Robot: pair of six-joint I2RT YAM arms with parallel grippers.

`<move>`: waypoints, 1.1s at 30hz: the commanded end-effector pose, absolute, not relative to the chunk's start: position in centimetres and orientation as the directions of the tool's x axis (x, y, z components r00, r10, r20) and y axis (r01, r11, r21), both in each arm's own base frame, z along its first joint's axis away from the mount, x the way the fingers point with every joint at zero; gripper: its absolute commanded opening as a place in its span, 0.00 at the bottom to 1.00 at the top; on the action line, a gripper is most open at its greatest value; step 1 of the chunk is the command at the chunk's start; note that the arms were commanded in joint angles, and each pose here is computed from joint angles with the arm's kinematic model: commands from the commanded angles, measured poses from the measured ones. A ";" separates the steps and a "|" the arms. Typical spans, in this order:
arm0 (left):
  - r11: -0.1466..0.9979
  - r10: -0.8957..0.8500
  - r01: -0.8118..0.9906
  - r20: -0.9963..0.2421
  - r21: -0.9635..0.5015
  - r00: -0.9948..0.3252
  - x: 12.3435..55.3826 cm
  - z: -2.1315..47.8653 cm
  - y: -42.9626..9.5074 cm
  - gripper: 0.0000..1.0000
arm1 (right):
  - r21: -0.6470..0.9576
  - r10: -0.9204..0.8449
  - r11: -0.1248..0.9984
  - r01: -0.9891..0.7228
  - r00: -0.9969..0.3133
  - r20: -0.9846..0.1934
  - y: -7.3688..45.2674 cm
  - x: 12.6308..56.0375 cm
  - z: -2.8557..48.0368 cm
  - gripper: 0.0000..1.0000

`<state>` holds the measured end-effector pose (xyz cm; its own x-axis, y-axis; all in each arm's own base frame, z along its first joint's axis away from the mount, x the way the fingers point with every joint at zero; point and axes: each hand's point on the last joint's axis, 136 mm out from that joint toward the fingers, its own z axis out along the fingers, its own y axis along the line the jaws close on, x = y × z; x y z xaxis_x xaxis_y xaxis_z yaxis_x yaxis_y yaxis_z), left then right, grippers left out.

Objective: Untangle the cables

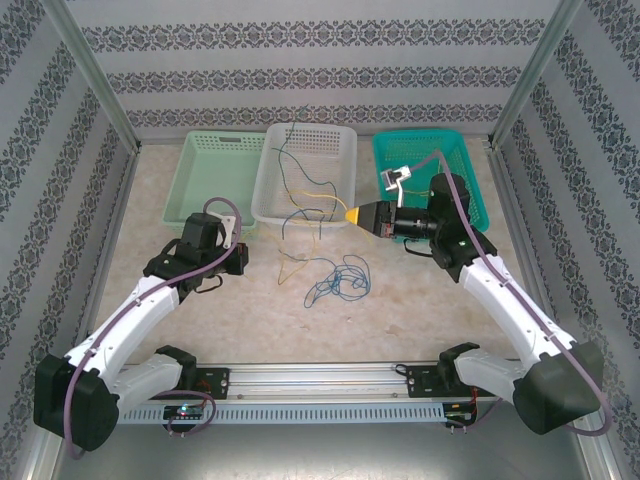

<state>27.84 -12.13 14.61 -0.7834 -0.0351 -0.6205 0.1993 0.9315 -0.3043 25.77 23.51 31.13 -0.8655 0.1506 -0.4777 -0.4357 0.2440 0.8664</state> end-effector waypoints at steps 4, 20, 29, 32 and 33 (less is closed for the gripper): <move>0.934 0.009 0.209 -0.569 -0.288 -0.822 26.9 13.1 -12.3 0.03 | 0.873 0.144 0.248 -0.420 -0.875 -0.462 23.4 25.2 30.2 0.00; 0.863 0.170 0.382 -0.521 -0.331 -0.836 25.5 10.1 -18.0 0.08 | 0.831 0.179 0.348 -0.435 -0.839 -0.514 25.2 25.1 26.1 0.00; 0.987 0.130 0.154 -0.339 -0.045 -0.932 27.1 6.1 -12.9 0.32 | 0.785 0.269 0.400 -0.474 -0.758 -0.595 23.0 25.3 28.2 0.00; 0.984 0.130 0.166 -0.369 -0.066 -0.920 28.0 6.6 -13.7 0.50 | 0.786 0.272 0.399 -0.473 -0.757 -0.594 22.9 25.1 28.3 0.00; 0.982 0.127 0.170 -0.392 -0.077 -0.911 28.3 7.1 -14.0 0.56 | 0.789 0.270 0.400 -0.466 -0.763 -0.588 23.0 25.1 28.0 0.00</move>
<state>27.41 -14.11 5.66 -0.9239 0.1468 -0.3533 0.1922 0.9766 -0.0968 24.66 23.21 27.61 -0.7922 0.2528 -0.5555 -0.4441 0.3854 0.8088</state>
